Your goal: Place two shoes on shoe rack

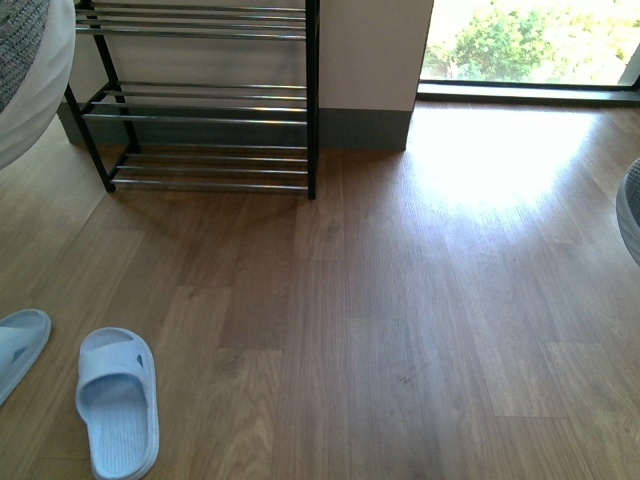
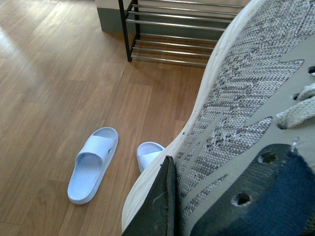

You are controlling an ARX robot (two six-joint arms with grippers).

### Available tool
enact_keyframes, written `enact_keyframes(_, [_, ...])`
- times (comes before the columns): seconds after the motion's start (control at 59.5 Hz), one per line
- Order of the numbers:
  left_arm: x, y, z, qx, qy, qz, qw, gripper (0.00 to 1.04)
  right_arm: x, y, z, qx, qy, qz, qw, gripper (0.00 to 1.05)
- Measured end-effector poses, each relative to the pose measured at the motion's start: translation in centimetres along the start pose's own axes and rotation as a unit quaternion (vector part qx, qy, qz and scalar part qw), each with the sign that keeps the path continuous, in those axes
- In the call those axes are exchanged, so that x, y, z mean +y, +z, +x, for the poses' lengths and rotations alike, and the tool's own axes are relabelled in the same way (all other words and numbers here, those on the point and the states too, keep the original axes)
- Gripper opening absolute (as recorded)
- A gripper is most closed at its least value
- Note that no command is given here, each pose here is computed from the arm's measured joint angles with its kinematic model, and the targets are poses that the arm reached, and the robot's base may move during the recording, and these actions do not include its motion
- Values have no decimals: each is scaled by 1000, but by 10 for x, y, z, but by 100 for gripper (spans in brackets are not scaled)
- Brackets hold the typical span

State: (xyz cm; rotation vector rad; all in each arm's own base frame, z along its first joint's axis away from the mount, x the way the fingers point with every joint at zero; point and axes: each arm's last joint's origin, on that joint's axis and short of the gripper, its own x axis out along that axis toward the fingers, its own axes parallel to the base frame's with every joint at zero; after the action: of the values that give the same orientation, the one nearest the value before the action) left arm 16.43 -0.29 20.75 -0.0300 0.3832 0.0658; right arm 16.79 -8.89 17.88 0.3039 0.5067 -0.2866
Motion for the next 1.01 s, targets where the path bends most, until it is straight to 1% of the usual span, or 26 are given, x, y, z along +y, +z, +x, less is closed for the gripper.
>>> enact_keyframes(0.286, [1,0,0,-1,7,-1,1000,2,0,0,0,0,4,0,1000,1])
enact_keyframes(0.605, [0,0,0,-1,-3,-2,1000,2,0,0,0,0,0,0,1000,1])
enact_keyframes(1.008, [0,0,0,-1,0,-2,1000,2,0,0,0,0,1,0,1000,1])
